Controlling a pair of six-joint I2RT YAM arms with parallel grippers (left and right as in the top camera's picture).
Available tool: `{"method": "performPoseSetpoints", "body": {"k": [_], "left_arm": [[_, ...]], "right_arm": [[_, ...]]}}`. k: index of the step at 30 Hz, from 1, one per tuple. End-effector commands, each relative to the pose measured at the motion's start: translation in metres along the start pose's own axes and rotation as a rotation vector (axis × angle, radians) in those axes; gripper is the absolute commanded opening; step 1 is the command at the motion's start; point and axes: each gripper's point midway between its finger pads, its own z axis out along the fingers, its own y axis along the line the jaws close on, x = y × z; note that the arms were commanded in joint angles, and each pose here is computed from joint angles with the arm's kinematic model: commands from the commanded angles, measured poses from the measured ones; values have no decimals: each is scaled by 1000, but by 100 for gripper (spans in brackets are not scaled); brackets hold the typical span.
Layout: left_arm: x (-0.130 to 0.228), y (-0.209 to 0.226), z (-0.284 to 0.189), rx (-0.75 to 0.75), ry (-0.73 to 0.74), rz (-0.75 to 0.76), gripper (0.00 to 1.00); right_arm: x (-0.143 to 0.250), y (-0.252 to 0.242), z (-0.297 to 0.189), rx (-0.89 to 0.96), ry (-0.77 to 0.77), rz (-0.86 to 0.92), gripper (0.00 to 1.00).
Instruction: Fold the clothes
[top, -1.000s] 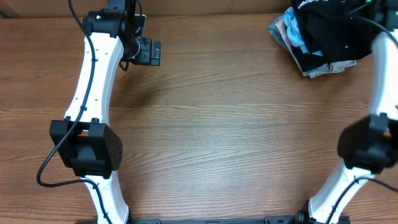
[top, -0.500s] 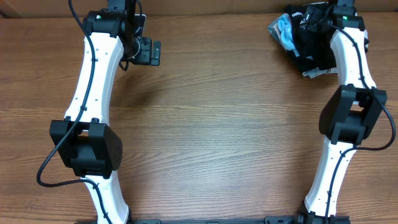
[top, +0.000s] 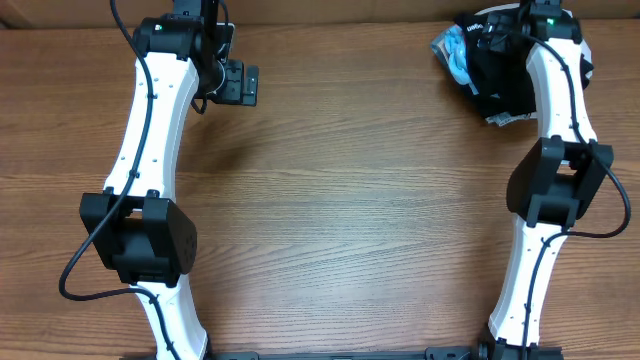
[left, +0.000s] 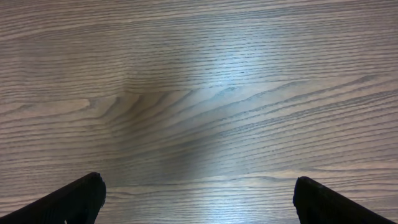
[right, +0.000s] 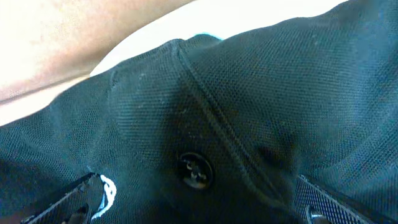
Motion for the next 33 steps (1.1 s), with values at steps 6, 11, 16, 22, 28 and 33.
{"method": "performPoseSetpoints", "body": {"k": [6,11,16,22,28,33], "left_arm": [[-4,3,-4,-7,-16,14,100],[-4,3,-4,-7,-15,14,100],[-4,3,-4,-7,-15,14,100],[-4,3,-4,-7,-16,14,100],[-4,3,-4,-7,-15,14,100],[-4,3,-4,-7,-15,14,100]], "right_arm": [[-38,1,-61,-72,-44,41,100],[-100,-6,-185,-119,-309,69,100],[-116,-7,-294,-200,-453,103,100],[-106,12,-386,-352,-541,76,100],[-105,11,-402,-360,-566,75,100],[-102,11,-399,-356,-548,74,100]]}}
